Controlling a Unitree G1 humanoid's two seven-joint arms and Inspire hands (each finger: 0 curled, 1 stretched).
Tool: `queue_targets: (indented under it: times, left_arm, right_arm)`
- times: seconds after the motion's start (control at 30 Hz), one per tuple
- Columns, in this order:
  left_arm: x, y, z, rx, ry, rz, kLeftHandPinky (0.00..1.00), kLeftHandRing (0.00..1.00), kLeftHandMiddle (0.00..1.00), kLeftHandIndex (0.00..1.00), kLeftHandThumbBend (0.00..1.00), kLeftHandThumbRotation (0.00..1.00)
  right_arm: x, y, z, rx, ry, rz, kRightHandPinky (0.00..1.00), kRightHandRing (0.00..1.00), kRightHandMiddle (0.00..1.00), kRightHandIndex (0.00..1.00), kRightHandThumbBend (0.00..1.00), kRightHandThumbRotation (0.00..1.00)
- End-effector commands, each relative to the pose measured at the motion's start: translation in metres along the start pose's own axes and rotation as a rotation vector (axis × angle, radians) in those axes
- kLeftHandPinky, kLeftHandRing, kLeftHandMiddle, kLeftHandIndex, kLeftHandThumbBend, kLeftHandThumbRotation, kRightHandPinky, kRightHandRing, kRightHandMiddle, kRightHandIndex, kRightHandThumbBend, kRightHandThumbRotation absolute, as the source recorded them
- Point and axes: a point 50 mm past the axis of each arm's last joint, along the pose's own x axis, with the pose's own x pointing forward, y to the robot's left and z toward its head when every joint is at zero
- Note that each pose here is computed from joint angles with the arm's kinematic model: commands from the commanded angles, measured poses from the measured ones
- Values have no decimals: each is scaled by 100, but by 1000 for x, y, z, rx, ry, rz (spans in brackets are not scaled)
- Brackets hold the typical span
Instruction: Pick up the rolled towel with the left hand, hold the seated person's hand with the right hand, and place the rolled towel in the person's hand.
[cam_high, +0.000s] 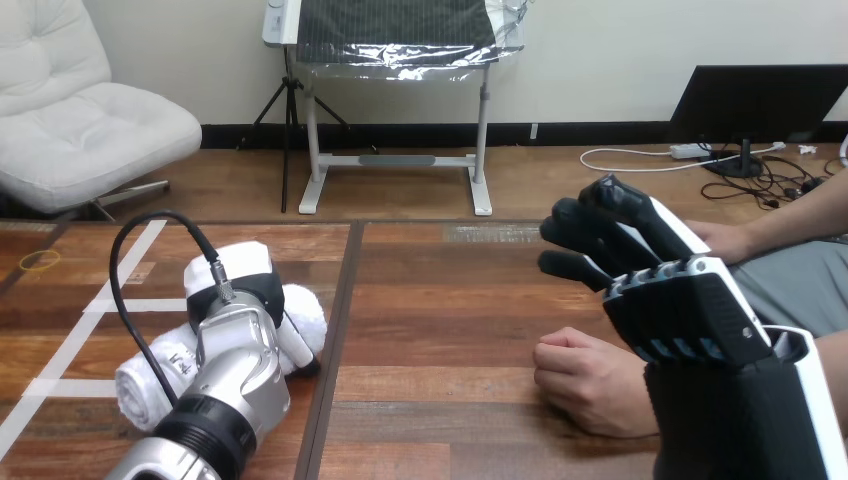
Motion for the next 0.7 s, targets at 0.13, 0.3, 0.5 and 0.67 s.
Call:
queue_targets:
  times: [0.13, 0.3, 0.5, 0.67]
  left_arm:
    - [-4, 22, 11, -56, -59, 142, 10, 19, 30, 61, 73, 0]
    - [-6, 21, 10, -93, -78, 172, 14, 23, 34, 54, 73, 0]
    - [-12, 23, 8, -186, -122, 235, 17, 28, 38, 46, 74, 0]
    - [-23, 29, 7, -300, -198, 265, 19, 29, 39, 43, 75, 0]
  right_arm:
    - [9, -3, 5, -17, -62, -16, 78, 83, 84, 86, 98, 100]
    - [9, -5, 4, -27, -58, -22, 77, 83, 85, 86, 98, 100]
    - [10, -8, 2, -40, -40, -27, 77, 84, 86, 86, 100, 100]
    - [11, -12, 0, -64, -12, -42, 78, 85, 86, 87, 100, 100]
